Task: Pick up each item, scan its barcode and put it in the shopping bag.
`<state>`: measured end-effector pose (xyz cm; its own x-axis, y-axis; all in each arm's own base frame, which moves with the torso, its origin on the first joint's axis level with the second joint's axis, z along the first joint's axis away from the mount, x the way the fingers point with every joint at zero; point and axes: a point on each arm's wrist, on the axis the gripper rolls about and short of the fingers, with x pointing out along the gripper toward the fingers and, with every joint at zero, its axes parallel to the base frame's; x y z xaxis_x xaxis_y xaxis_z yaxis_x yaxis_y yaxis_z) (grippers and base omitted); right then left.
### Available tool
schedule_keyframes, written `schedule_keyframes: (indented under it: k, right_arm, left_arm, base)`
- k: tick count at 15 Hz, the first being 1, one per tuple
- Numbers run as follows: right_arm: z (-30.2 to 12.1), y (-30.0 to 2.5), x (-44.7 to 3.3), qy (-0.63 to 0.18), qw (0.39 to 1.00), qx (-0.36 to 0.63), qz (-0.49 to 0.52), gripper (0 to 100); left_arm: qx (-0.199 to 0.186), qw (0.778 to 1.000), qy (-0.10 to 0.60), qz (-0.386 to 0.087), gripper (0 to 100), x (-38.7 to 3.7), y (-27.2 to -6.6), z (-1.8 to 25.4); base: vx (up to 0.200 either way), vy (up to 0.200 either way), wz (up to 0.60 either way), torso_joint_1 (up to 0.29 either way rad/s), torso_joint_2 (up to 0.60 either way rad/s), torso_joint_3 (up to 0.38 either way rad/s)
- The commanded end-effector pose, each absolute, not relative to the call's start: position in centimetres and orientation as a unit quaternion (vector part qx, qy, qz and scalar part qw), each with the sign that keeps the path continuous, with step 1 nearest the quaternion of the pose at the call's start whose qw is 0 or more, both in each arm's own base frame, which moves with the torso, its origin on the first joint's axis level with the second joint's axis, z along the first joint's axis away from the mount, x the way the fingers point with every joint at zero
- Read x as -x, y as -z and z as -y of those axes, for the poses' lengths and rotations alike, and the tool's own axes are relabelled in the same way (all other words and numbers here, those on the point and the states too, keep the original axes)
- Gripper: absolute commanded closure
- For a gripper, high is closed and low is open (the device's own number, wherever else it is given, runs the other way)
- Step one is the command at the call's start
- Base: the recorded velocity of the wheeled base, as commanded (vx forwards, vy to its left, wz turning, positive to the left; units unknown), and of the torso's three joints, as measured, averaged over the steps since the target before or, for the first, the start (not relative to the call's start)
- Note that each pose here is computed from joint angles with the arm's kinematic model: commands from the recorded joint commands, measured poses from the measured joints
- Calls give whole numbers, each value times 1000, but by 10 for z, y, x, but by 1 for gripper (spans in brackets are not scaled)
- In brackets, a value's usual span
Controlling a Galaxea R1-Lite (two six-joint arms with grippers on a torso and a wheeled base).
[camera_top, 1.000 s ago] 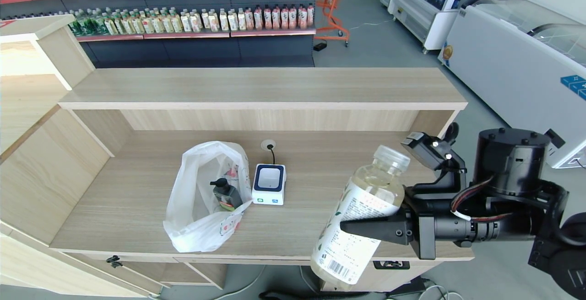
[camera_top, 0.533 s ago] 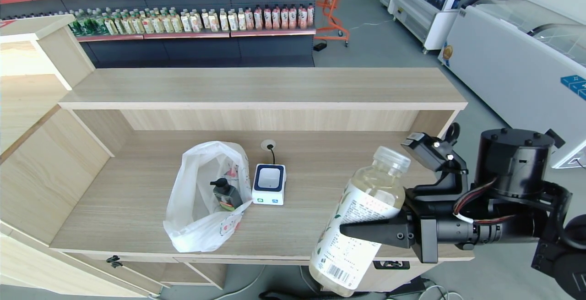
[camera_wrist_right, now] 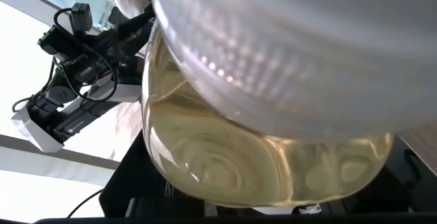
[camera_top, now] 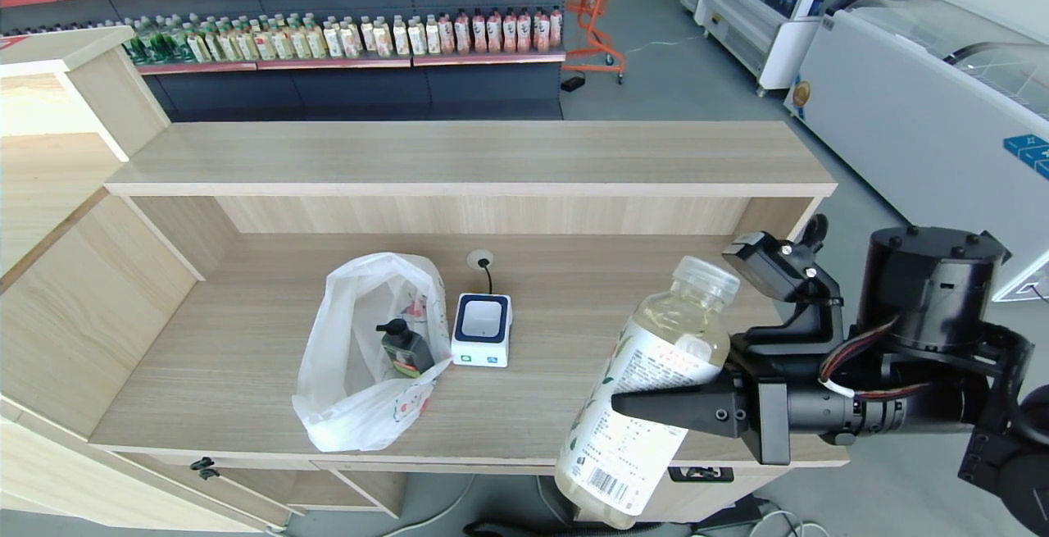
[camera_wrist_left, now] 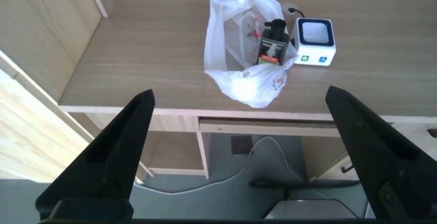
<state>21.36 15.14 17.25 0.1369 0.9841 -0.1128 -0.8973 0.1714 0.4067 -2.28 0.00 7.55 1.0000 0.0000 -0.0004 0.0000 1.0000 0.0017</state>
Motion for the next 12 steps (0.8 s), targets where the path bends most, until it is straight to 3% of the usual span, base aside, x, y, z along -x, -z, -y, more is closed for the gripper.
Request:
schedule_keyframes:
  k: [1, 3, 4, 6, 9, 12]
  right_arm:
    - [-150, -172, -214, -631, 748, -113, -170, 100]
    - [-136, -182, -220, -617, 776, -62, -111, 100]
    - [-125, -186, -222, -588, 806, 10, -56, 100]
    - [-103, -188, -231, -465, 877, 123, -11, 100]
    - [-78, -193, -235, -343, 924, 168, 5, 100]
    - [-69, -192, -240, -296, 937, 186, 7, 100]
  left_arm:
    - [-1, 1000, -1, -1, 0, 23, -76, 0]
    - [-1, 1000, 0, -1, 0, 23, -76, 0]
    - [-1, 1000, 0, -1, 0, 23, -76, 0]
    - [-1, 1000, 0, -1, 0, 23, -76, 0]
    - [-1, 1000, 0, -1, 0, 23, -76, 0]
    - [-1, 1000, 0, -1, 0, 23, -76, 0]
  base:
    - [0, 0, 0, 0, 0, 0]
    - [0, 0, 0, 0, 0, 0]
    - [0, 0, 0, 0, 0, 0]
    - [0, 0, 0, 0, 0, 0]
    - [0, 0, 0, 0, 0, 0]
    - [0, 0, 0, 0, 0, 0]
